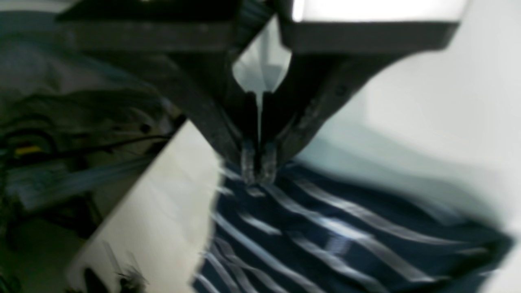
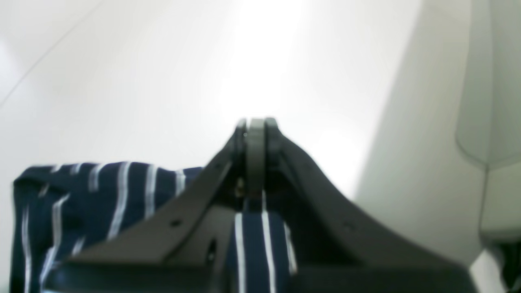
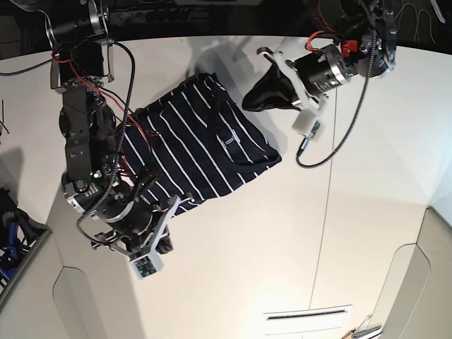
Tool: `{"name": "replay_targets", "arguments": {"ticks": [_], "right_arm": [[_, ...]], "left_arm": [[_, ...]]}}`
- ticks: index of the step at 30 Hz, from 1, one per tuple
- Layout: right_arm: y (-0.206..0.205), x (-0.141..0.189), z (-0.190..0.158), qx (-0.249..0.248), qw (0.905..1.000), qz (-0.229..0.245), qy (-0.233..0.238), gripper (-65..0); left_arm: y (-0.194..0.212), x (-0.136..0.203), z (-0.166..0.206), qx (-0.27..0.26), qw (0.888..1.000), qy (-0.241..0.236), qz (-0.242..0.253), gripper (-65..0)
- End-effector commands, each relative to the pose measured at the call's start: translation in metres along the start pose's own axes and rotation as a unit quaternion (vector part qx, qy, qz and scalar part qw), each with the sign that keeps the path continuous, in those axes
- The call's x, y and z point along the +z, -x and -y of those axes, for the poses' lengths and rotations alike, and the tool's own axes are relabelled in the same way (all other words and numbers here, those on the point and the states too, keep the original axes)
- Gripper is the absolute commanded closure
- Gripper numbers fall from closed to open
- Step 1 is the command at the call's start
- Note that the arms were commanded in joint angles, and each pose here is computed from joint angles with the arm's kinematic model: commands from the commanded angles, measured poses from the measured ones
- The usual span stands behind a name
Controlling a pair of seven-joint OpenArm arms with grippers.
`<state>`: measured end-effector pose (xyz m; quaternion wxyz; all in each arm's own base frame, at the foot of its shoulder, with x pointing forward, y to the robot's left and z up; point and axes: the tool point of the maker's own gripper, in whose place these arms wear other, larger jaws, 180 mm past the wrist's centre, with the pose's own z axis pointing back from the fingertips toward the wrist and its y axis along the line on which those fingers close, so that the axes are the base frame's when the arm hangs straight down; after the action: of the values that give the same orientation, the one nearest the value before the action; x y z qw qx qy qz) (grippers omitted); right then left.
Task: Fold the T-shirt properly
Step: 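Grasp the folded shirt edge with the right gripper and drag it, then grasp the opposite shirt edge with the left gripper and square the bundle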
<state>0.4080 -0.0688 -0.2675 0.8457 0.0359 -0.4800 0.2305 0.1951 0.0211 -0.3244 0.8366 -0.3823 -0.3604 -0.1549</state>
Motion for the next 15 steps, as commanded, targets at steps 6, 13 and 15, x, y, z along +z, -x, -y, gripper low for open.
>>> {"name": "replay_targets", "arguments": {"ticks": [6, 13, 15], "right_arm": [[0.008, -0.005, 0.034, -0.062, 0.9977, 0.023, -0.015, 0.0], [0.036, -0.017, 0.047, -0.146, 0.9872, 0.022, -0.060, 0.0], [0.045, -0.024, 0.046, -0.163, 0.9834, 0.016, -0.078, 0.0]], "left_arm": [[-0.005, -0.029, 0.031, 0.003, 1.000, 0.015, 0.020, -1.3], [0.001, -0.038, 0.042, -0.012, 1.000, 0.021, 0.004, -1.3], [0.003, -0.038, 0.042, -0.011, 1.000, 0.021, 0.003, -1.3]]}}
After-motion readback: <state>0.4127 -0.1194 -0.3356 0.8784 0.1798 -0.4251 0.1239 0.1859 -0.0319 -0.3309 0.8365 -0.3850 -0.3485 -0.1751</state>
